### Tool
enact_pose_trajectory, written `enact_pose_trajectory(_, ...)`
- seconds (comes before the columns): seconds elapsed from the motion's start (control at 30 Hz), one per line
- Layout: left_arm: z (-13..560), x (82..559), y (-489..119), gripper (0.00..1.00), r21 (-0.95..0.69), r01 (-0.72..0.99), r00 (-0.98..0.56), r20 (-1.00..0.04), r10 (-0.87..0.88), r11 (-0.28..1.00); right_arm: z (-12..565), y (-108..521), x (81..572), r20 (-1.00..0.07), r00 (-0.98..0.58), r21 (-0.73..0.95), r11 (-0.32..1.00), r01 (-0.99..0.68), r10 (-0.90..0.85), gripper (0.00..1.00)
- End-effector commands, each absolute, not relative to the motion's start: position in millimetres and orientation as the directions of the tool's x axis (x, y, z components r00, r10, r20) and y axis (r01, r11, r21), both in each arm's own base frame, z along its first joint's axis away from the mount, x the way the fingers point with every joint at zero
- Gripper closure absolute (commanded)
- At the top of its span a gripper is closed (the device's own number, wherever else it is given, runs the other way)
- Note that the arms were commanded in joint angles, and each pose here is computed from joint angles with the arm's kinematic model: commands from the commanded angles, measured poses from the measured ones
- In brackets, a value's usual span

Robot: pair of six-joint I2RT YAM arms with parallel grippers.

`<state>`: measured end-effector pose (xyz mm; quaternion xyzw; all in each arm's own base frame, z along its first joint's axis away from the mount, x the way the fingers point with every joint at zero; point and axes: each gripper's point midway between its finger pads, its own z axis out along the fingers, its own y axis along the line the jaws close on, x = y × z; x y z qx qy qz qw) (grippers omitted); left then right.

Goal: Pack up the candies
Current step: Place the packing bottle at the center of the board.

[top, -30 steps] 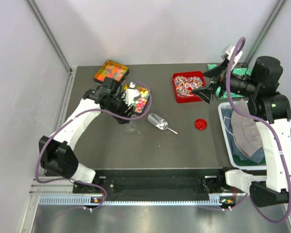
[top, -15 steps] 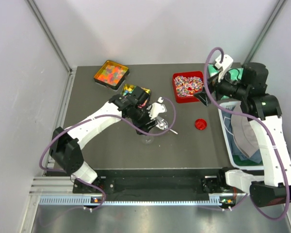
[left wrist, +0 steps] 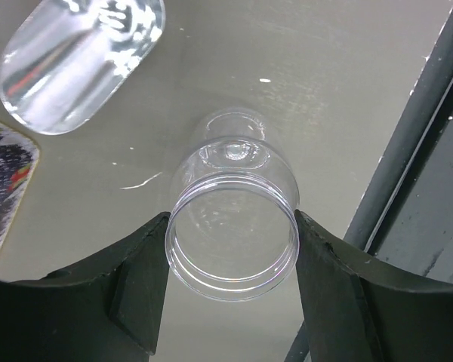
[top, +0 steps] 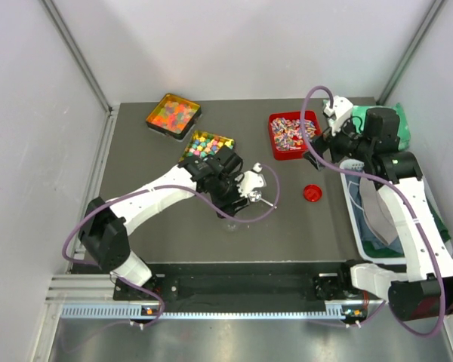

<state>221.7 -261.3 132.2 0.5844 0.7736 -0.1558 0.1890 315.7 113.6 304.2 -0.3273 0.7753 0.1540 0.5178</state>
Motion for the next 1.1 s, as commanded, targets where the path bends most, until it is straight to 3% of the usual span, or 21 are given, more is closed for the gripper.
enact_pose_trajectory(0.0, 144, 232, -272, 0.36, 0.041, 0.957, -0.224, -0.53, 0.818, 0.288, 318, 102, 331, -0.924, -0.204, -0.135, 0.773, -0.619, -0.325, 0.01)
enact_pose_trajectory(0.27, 147, 252, -280, 0.35, 0.103, 0.941, -0.217, -0.544, 0.811, 0.321, 286, 103, 327, -0.895, -0.269, -0.1, 0.75, -0.654, -0.355, 0.01)
enact_pose_trajectory(0.53, 142, 244, -291, 0.26, 0.075, 0.953, -0.21, -0.539, 0.816, 0.295, 257, 102, 335, -0.884, -0.31, -0.074, 0.76, -0.645, -0.35, 0.01)
enact_pose_trajectory(1.07, 149, 238, -312, 0.26, 0.0, 0.961, -0.227, -0.566, 0.792, 0.276, 227, 112, 336, -0.87, -0.38, 0.022, 0.746, -0.666, -0.314, 0.01)
